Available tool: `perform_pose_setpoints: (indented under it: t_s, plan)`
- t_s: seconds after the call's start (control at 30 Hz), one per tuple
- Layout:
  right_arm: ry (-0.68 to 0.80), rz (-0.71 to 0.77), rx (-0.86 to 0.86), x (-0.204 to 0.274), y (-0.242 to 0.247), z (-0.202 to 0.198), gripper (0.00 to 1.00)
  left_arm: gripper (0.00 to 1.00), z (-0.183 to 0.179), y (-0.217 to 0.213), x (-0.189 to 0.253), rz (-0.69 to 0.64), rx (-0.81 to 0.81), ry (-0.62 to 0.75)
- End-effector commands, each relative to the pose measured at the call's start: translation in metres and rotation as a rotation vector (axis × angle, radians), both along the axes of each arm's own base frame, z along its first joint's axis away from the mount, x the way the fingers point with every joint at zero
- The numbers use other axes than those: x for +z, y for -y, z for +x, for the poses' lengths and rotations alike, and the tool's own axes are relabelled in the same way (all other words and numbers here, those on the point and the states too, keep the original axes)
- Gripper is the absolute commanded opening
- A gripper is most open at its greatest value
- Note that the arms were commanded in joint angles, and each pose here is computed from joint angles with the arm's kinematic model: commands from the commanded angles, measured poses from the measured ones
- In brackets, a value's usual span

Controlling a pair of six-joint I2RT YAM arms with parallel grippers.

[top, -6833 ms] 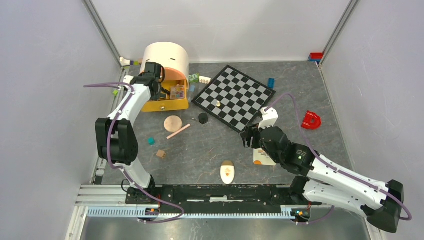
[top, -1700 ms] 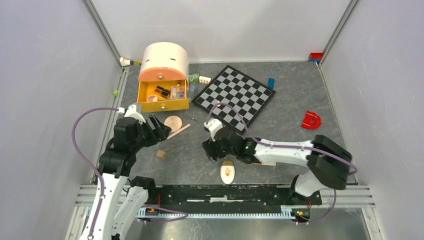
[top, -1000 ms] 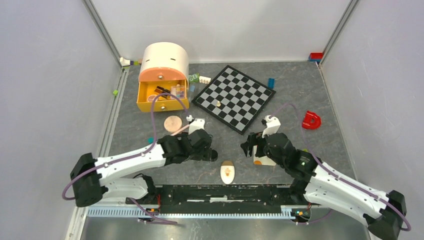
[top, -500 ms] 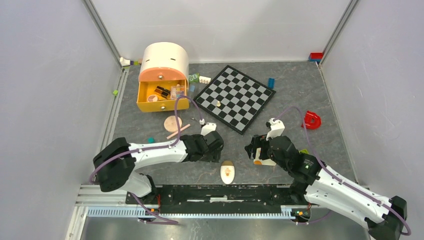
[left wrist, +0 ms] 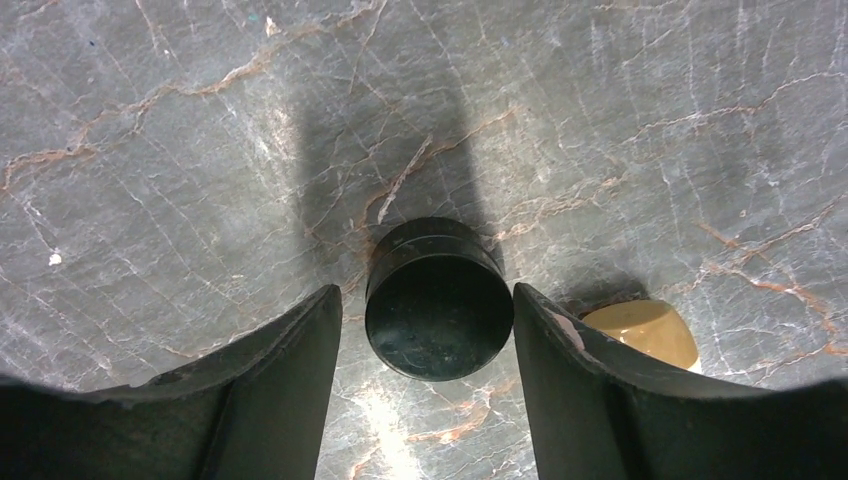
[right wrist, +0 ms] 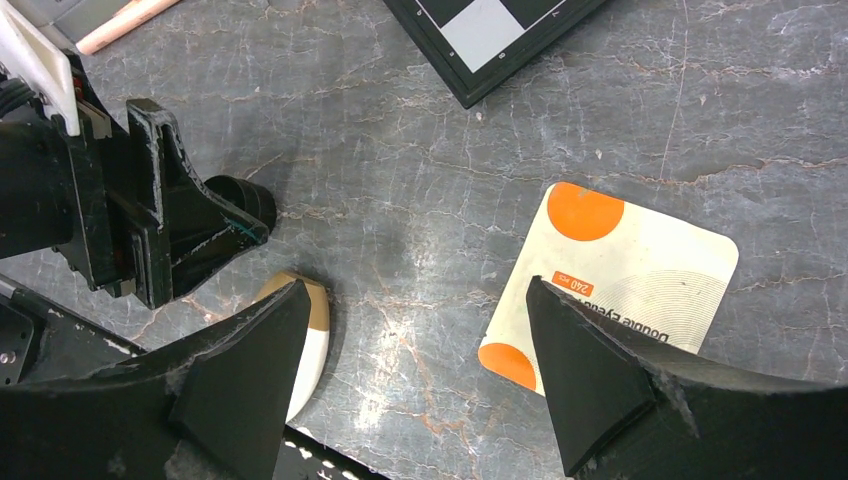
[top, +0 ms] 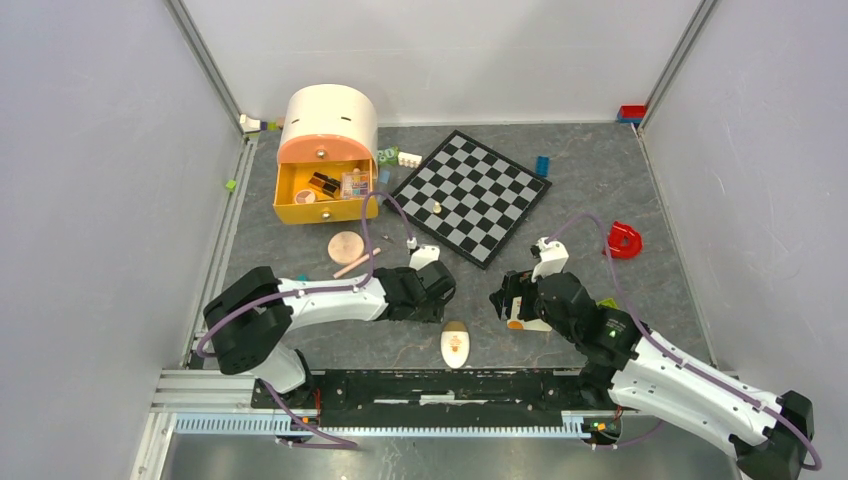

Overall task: Organize the makeup
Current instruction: Pick up the makeup from the center of the board.

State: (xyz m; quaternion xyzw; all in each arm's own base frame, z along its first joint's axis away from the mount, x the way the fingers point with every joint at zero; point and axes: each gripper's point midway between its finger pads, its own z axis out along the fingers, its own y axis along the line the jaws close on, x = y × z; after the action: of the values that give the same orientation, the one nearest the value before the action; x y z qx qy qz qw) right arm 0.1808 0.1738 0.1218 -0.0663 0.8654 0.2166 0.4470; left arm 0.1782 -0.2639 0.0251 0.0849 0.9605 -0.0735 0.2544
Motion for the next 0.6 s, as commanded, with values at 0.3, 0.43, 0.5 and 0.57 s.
perform_pose_setpoints:
  t_s: [0.3, 0.43, 0.5, 0.57]
  plan:
    - [0.0, -0.009, -0.019, 0.0, 0.004, 0.001, 0.87, 0.52, 0.017, 0.016, 0.015, -0.047, 0.028, 0.047]
    - [0.017, 0.012, -0.035, 0.007, 0.008, 0.001, 0.87, 0.45, 0.012, 0.014, 0.015, -0.043, 0.025, 0.024]
    - [0.025, 0.011, -0.03, 0.008, 0.008, 0.001, 0.87, 0.43, 0.012, 0.012, 0.02, -0.043, 0.031, 0.027]
    - [0.027, -0.011, -0.028, 0.008, 0.01, 0.001, 0.87, 0.42, 0.012, 0.01, 0.03, -0.05, 0.034, 0.034]
